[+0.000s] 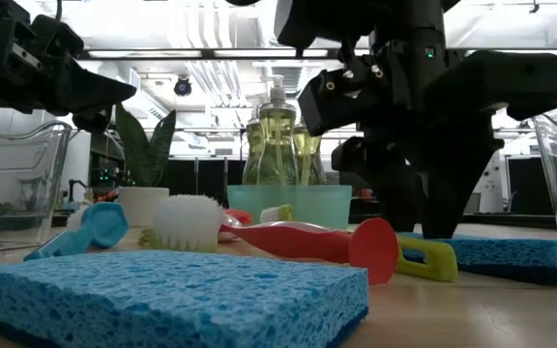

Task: Pick & Place Kitchen Sink Supplies
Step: Put the top right blue sponge into the right transparent bin

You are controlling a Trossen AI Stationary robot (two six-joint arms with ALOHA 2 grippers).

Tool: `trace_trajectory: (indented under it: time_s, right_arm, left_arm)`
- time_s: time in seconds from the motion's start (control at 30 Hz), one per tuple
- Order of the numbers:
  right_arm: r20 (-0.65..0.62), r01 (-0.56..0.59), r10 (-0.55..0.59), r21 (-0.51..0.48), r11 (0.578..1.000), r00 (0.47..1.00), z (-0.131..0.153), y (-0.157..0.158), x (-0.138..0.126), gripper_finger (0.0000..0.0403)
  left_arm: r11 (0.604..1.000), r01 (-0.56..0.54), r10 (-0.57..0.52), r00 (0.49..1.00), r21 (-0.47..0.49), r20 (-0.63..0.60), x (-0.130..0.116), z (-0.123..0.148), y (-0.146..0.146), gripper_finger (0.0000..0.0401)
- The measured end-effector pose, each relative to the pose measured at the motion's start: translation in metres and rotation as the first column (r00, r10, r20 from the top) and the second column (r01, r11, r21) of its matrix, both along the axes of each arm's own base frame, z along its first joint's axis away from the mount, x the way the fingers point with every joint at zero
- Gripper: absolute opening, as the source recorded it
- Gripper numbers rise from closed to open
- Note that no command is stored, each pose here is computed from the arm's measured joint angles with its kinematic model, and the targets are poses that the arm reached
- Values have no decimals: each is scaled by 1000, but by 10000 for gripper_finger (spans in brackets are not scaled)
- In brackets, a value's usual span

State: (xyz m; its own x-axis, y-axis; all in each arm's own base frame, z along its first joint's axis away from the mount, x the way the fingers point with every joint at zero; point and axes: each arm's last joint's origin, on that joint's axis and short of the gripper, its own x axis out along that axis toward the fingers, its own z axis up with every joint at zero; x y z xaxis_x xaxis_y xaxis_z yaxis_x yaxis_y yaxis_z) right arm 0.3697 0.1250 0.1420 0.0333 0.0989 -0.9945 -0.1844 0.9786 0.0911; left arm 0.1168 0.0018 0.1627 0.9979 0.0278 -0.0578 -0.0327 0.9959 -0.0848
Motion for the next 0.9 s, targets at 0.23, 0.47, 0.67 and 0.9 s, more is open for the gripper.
trace_trajectory:
  time_s: [0.23, 0.47, 0.67, 0.9]
  right_arm:
    - [-7, -15, 15, 3, 1000, 1000, -4, 1, 2, 119]
    - [24, -37, 37, -4, 999, 999, 3, 1, 7, 17]
    - [54, -24, 27, -46, 999, 998, 22, -1, 14, 10]
    - [68, -6, 13, -101, 995, 998, 73, -3, 15, 8]
  left_arm:
    - [1000, 0, 0, 1000, 0, 0, 0, 0, 0, 0]
    - [1000, 0, 0, 1000, 0, 0, 0, 0, 0, 0]
    - [1000, 0, 0, 1000, 0, 0, 0, 0, 0, 0]
    - [1000, 0, 0, 1000, 0, -2, 0, 0, 0, 0]
